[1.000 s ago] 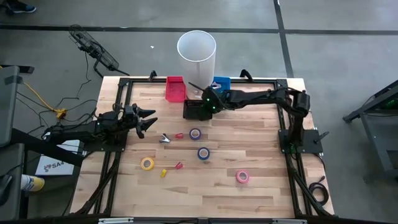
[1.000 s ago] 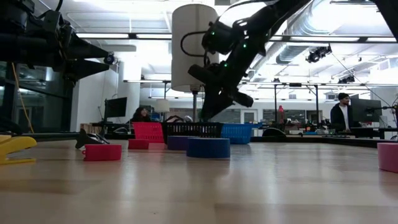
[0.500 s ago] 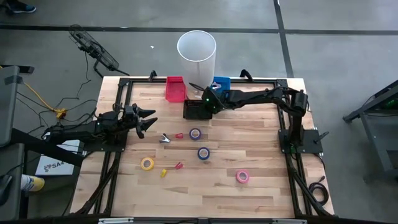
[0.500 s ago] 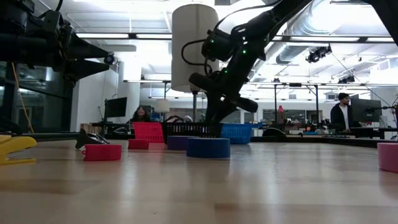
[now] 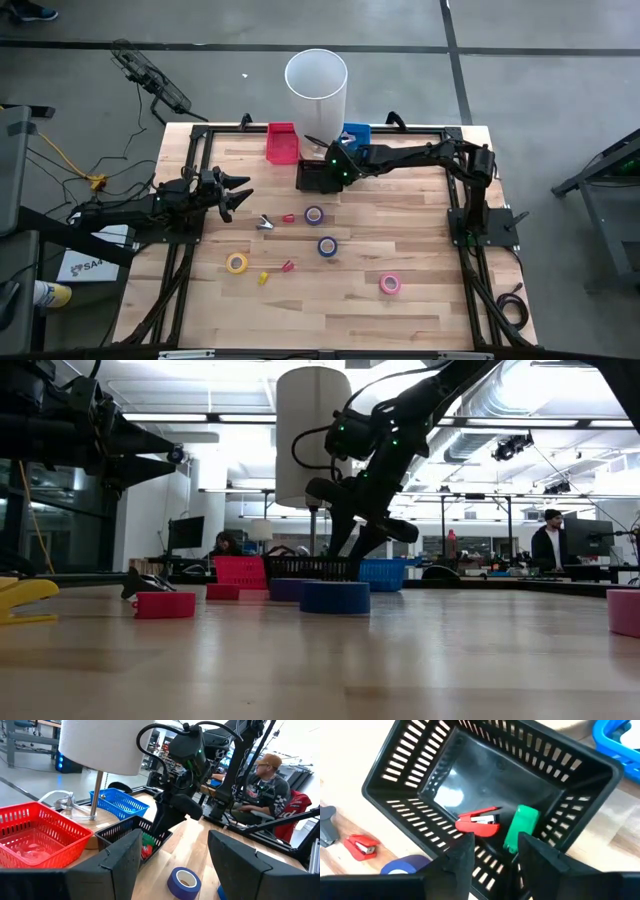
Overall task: Pick and place Stapler, Stapler remover, tape
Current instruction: Put the pink tape into the red bin
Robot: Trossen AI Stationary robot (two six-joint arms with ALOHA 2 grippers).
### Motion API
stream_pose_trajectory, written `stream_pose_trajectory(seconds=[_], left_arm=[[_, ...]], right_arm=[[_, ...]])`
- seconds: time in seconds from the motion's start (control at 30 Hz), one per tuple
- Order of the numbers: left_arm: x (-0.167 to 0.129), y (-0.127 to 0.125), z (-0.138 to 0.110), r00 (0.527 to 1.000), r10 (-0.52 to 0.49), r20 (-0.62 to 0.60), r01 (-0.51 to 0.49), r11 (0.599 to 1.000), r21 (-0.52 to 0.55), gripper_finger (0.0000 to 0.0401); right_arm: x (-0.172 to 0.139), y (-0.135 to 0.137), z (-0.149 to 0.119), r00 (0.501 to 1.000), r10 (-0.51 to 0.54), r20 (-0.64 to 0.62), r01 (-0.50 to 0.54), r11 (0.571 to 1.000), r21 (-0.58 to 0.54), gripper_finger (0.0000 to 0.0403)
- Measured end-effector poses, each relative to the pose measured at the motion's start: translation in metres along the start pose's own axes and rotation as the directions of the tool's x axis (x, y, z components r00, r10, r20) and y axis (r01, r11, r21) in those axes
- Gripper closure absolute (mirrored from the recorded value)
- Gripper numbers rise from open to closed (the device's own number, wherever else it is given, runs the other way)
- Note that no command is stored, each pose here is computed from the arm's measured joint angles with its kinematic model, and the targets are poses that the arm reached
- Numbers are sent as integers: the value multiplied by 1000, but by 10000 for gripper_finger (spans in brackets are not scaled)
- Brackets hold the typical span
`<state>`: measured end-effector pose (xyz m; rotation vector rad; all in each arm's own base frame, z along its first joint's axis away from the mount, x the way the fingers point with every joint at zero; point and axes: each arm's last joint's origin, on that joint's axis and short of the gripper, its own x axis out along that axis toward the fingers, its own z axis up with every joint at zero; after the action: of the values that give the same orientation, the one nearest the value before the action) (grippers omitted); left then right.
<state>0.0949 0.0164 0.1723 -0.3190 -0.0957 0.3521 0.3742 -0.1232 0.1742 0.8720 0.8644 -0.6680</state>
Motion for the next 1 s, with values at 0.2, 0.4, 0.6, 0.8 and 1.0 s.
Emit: stream_pose_trajectory(seconds=[0.2, 0.4, 0.6, 0.8, 1.0], left_arm=[[0, 0, 0, 1000, 0, 0, 0, 1000, 0, 176], [0, 0, 0, 1000, 1, 0, -1, 1000, 0, 176], [0, 0, 0, 1000, 0, 0, 0, 1000, 0, 176], [0, 0, 0, 1000, 1, 0, -1, 1000, 0, 176], [0, 0, 0, 1000, 0, 0, 0, 1000, 0, 176]], right_arm=[[-3, 1, 0, 1000, 20, -6, -20, 999, -30, 231], [-16, 5, -1, 1000, 28, -6, -29, 998, -63, 230], [-29, 10, -12, 998, 16, -53, -22, 992, -128, 229], [-49, 14, -31, 989, -49, -137, 17, 974, -225, 230], [-74, 21, -56, 969, -107, -224, 33, 950, -312, 230]])
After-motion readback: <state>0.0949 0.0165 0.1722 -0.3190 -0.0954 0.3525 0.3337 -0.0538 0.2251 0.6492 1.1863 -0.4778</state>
